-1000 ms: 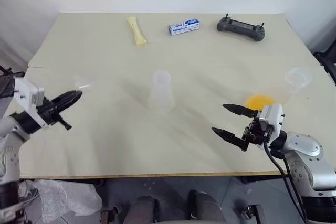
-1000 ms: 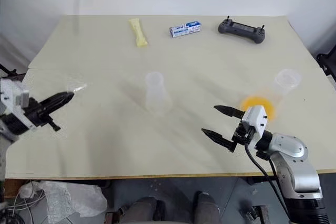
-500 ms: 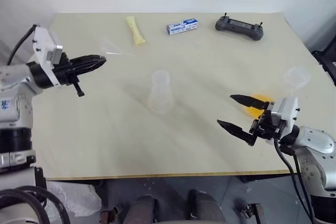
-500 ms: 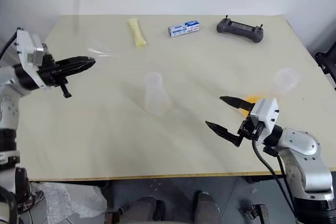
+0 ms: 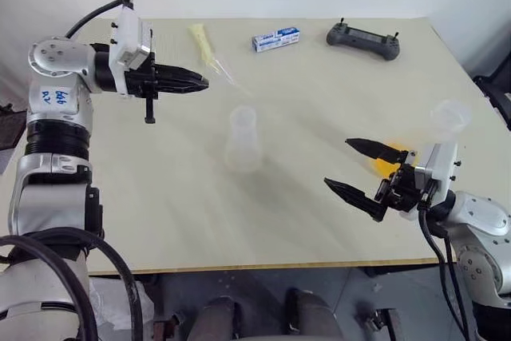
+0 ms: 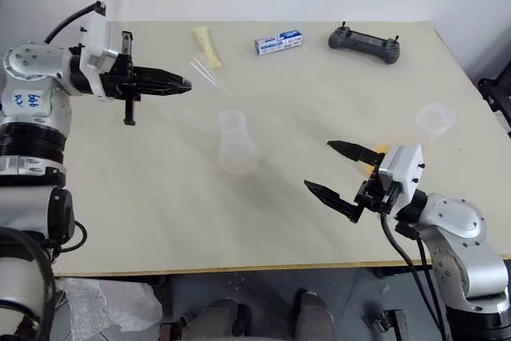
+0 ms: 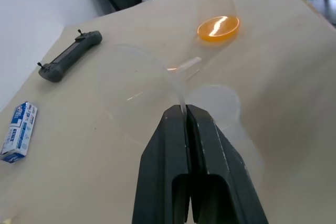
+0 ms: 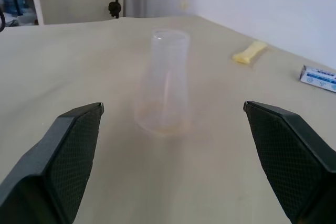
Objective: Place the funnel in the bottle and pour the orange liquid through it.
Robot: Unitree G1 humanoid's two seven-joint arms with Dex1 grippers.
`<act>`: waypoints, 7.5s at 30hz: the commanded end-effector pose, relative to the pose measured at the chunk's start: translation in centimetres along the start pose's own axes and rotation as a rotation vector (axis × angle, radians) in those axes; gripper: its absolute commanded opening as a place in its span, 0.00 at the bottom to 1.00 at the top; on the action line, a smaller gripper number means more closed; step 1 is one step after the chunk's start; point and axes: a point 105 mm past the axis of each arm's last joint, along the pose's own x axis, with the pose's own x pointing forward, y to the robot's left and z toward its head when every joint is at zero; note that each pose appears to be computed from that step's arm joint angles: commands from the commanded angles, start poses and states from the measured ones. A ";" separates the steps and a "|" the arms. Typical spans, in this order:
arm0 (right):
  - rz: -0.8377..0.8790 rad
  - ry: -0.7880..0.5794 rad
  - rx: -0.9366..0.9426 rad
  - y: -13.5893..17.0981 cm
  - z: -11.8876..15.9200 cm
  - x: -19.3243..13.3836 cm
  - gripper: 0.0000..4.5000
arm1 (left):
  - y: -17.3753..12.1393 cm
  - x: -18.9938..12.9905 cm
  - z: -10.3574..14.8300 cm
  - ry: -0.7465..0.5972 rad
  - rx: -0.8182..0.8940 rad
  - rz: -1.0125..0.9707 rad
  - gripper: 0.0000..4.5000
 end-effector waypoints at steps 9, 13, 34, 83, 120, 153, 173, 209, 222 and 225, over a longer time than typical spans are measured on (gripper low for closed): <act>-0.031 -0.030 -0.025 1.4 1.0 -0.5 1.00 | 0.1 0.2 1.4 0.098 0.153 -0.136 0.00; -0.038 -0.026 -0.024 1.5 0.9 -0.6 1.00 | -0.5 -0.3 1.1 0.135 0.154 -0.170 0.00; -0.040 -0.014 -0.035 1.5 0.4 -0.5 1.00 | -1.1 1.8 1.1 0.231 0.261 -0.303 0.00; -0.066 0.019 -0.055 1.2 -0.5 -1.2 1.00 | -0.7 4.0 4.9 0.204 0.368 -0.379 0.99; -1.023 0.129 0.044 -5.1 -0.9 -11.6 1.00 | -10.6 -0.4 -7.0 -0.301 -0.427 0.096 0.99; -0.907 0.039 0.078 -14.6 -0.7 -8.6 0.91 | -11.0 0.1 -6.6 -0.287 -0.388 0.146 1.00; -0.677 0.071 -0.265 -9.9 7.1 2.2 0.54 | -8.5 0.2 -7.5 -0.291 -0.386 0.076 1.00; -0.173 0.206 -1.284 -3.9 8.7 19.1 0.54 | -7.4 -2.3 -6.9 -0.418 -0.406 0.201 1.00; -0.110 0.168 -1.408 -2.7 8.8 20.3 0.54 | -7.9 -2.3 -6.8 -0.424 -0.406 0.203 1.00; -0.102 0.172 -1.428 -2.7 8.7 20.2 0.54 | -7.9 -2.3 -6.8 -0.424 -0.407 0.203 1.00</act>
